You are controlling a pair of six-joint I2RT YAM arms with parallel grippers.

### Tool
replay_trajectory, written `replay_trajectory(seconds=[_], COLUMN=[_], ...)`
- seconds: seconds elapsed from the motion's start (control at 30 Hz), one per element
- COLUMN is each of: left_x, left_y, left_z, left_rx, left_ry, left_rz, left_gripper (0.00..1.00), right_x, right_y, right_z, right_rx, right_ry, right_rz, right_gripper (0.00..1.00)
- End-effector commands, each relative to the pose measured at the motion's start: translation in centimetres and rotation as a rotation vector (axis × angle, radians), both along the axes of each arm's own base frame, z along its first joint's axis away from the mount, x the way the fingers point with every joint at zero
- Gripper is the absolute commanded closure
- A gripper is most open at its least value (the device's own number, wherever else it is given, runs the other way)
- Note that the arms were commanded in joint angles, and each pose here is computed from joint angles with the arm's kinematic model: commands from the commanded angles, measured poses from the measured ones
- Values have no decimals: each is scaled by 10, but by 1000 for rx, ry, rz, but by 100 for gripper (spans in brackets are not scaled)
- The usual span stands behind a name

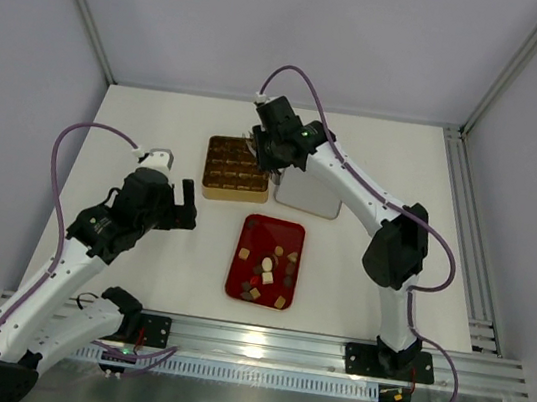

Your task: Pack the chocolate

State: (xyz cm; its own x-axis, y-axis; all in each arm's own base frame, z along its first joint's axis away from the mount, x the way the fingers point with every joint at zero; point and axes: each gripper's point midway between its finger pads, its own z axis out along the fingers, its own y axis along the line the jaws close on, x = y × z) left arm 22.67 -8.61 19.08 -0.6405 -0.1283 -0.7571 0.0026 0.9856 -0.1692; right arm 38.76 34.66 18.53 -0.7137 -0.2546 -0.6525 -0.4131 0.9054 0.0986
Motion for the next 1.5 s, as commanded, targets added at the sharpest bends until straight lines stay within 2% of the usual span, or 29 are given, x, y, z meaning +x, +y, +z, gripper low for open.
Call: replay_trajectory(seconds=[0.0, 0.23, 0.4, 0.5, 0.8, 0.9, 0.93, 1.0, 1.03, 1.07, 1.13, 1.17, 1.33, 1.47], left_x=[3, 2, 2, 2, 2, 2, 2, 2, 2, 2, 2, 2, 2, 3], left_y=[0, 0, 0, 1, 1, 0, 1, 0, 1, 0, 0, 1, 0, 1], left_z=[4, 3, 4, 4, 5, 5, 5, 6, 6, 6, 5, 6, 5, 4], left_rx=[-5, -4, -7, -4, -7, -8, -8, -12, -10, -10, -11, -12, -10, -9], left_ry=[-26, -25, -27, -26, -29, -30, -31, -35, -36, -37, -34, -35, -33, -28], left_rz=[-5, -3, -2, -2, -1, -2, -3, -4, -3, -3, -4, -2, -2, 0], left_gripper=[0, 0, 0, 0, 0, 0, 0, 0, 0, 0, 0, 0, 0, 0], right_x=[17, 24, 25, 27, 6, -18, -31, -53, -68, -82, -111, -125, -196, -236], right_y=[9, 9, 11, 12, -10, -29, -38, -53, -62, -72, -81, -88, -97, -96], right_z=[23, 9, 10, 14, 57, 68, 54, 73, 53, 67, 44, 52, 15, -2], right_rx=[58, 57, 66, 69, 89, 97, 74, 101, 69, 95, 63, 84, 15, -9], right_ry=[-60, -39, -43, -54, -96, -98, -67, -97, -58, -84, -29, -40, 63, 135], right_rz=[-5, -17, -12, -11, -22, -21, -24, -26, -25, -25, -10, -5, 69, 102], right_gripper=[65, 64, 55, 55, 55, 55, 55, 55, 55, 55, 55, 55, 56, 56])
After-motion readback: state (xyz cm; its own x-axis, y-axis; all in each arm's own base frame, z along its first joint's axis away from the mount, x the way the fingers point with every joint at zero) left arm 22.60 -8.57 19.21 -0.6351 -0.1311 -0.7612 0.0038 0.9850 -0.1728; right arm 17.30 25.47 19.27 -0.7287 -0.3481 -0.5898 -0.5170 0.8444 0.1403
